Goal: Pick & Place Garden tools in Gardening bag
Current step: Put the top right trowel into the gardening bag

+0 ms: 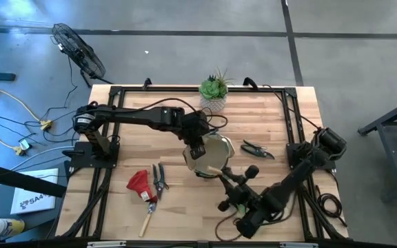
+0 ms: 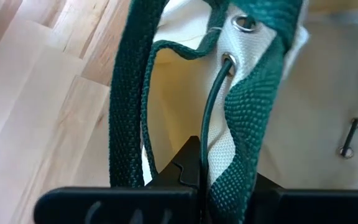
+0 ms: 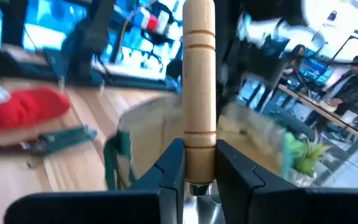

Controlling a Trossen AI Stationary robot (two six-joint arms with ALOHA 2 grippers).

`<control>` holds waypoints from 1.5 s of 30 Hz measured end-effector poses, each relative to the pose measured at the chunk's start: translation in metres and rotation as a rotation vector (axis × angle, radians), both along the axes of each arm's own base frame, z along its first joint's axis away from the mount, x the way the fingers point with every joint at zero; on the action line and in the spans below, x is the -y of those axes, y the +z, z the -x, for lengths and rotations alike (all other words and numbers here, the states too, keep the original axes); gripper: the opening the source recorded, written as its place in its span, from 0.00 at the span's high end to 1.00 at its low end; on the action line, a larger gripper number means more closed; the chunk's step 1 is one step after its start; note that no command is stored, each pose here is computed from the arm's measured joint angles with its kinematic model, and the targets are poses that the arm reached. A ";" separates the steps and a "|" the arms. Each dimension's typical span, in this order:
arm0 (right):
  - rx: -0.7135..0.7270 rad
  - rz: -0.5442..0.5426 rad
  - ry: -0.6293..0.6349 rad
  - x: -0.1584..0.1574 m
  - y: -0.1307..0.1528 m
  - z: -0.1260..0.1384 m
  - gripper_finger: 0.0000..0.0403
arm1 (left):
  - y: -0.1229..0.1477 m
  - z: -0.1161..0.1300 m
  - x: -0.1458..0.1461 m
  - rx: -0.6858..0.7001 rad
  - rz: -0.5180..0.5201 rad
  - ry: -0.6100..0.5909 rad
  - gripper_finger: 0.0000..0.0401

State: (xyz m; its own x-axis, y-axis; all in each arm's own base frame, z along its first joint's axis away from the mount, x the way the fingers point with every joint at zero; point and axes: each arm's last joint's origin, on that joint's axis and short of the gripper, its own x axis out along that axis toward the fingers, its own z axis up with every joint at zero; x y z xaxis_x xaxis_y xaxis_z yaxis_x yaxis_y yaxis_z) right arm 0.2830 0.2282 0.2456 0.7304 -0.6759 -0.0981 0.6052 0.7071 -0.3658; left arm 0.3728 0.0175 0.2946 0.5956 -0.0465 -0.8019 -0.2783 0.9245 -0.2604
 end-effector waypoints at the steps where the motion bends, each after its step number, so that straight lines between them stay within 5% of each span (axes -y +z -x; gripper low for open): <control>1: 0.015 0.006 0.004 -0.002 0.005 0.004 0.87 | 0.000 0.000 0.000 0.001 0.000 0.000 1.00; 6: 0.064 -0.029 0.037 -0.008 0.026 0.015 0.87 | 0.000 0.000 0.000 0.001 0.000 -0.001 1.00; 21: 0.073 -0.092 0.188 -0.015 0.052 -0.010 0.87 | 0.002 -0.003 0.000 0.038 0.018 0.023 1.00; 33: 0.103 -0.068 0.162 -0.010 0.024 -0.005 0.87 | 0.003 -0.004 0.000 0.048 0.034 0.011 1.00; 45: 0.225 0.000 0.274 0.022 0.005 -0.005 0.87 | 0.003 -0.004 0.001 0.045 0.053 0.022 1.00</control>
